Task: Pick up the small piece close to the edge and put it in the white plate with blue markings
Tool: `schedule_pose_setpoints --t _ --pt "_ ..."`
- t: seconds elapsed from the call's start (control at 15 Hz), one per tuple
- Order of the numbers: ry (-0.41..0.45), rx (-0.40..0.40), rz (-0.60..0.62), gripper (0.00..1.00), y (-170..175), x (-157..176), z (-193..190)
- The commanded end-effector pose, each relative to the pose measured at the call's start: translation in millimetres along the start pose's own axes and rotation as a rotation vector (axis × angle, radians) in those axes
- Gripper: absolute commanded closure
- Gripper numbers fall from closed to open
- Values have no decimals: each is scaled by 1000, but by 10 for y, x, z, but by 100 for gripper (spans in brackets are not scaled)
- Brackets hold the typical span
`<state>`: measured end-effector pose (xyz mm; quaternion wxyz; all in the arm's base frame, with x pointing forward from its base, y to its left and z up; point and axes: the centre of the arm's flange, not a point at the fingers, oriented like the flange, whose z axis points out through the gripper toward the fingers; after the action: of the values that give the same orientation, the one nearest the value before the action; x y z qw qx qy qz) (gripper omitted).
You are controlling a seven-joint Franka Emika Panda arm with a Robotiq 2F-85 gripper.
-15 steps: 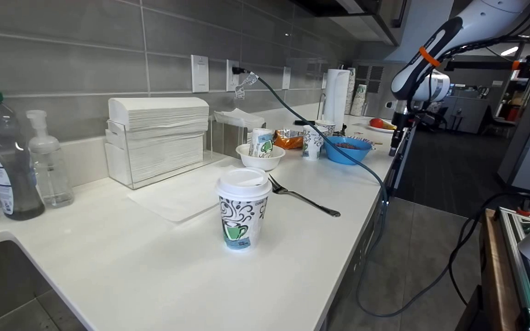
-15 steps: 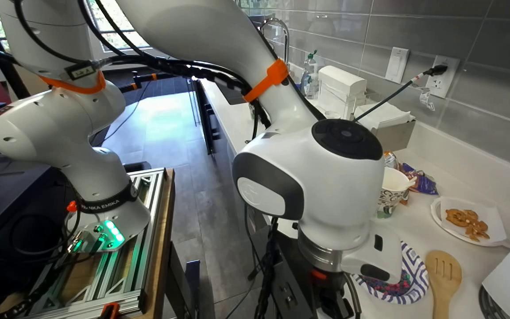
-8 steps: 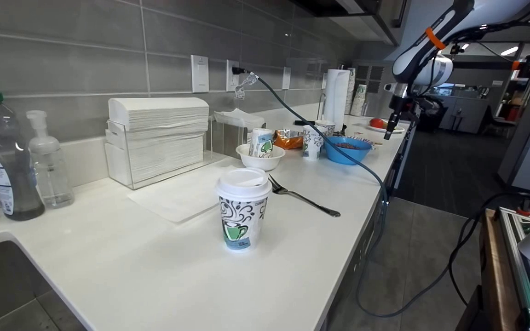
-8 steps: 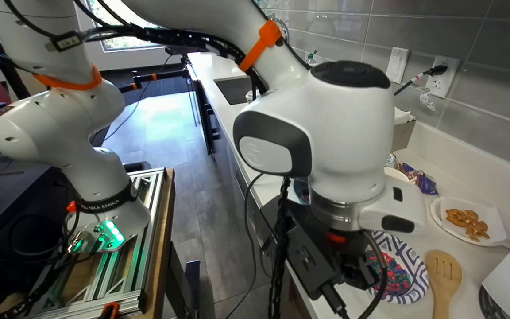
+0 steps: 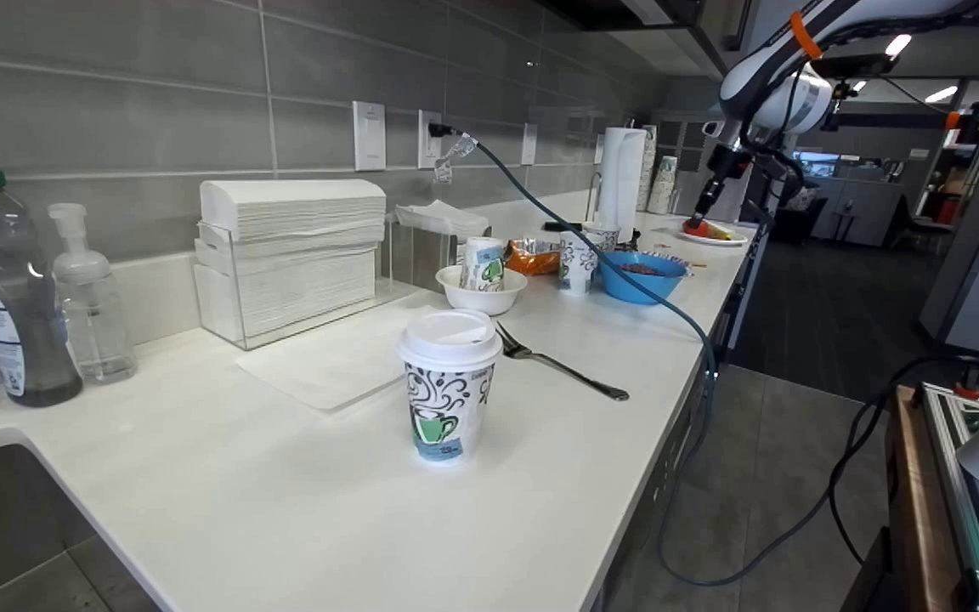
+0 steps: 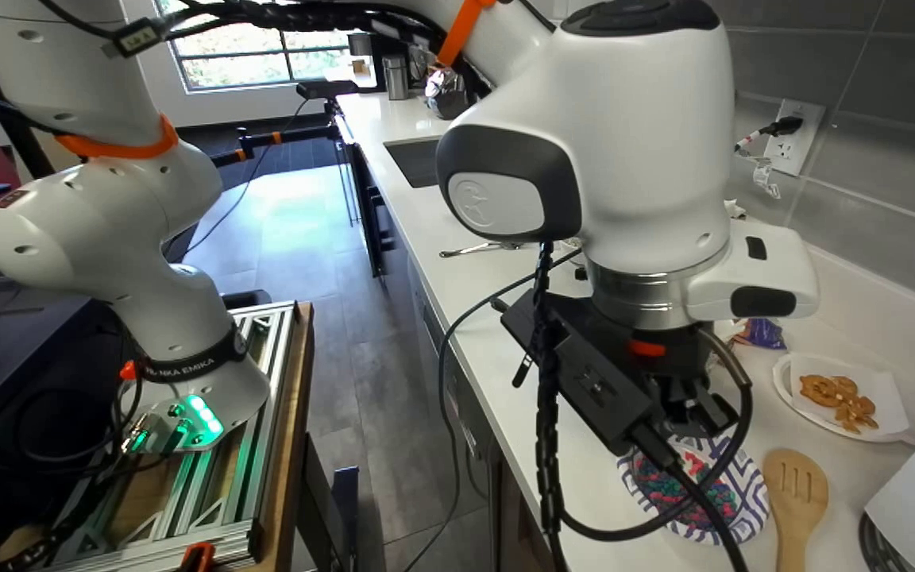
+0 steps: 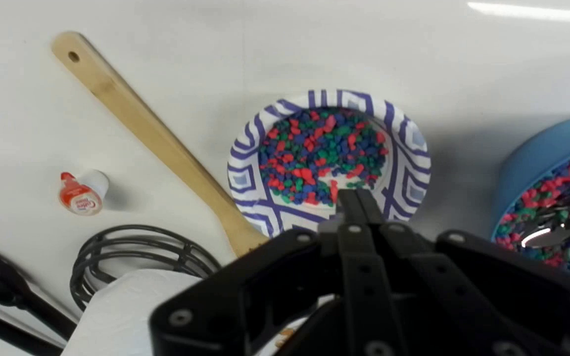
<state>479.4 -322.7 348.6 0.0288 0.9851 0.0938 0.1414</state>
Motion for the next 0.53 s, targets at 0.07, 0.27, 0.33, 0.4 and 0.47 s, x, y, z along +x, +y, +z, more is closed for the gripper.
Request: schedule_pose_setpoints --t 0.07,0.27,0.33,0.4,0.47 --pt "78 8 -4 100 116 197 170" --pt "82 11 12 72 151 239 233" --pt "77 13 14 66 156 246 247" --pt "72 15 15 57 158 253 262" --pt "68 19 17 51 156 262 264"
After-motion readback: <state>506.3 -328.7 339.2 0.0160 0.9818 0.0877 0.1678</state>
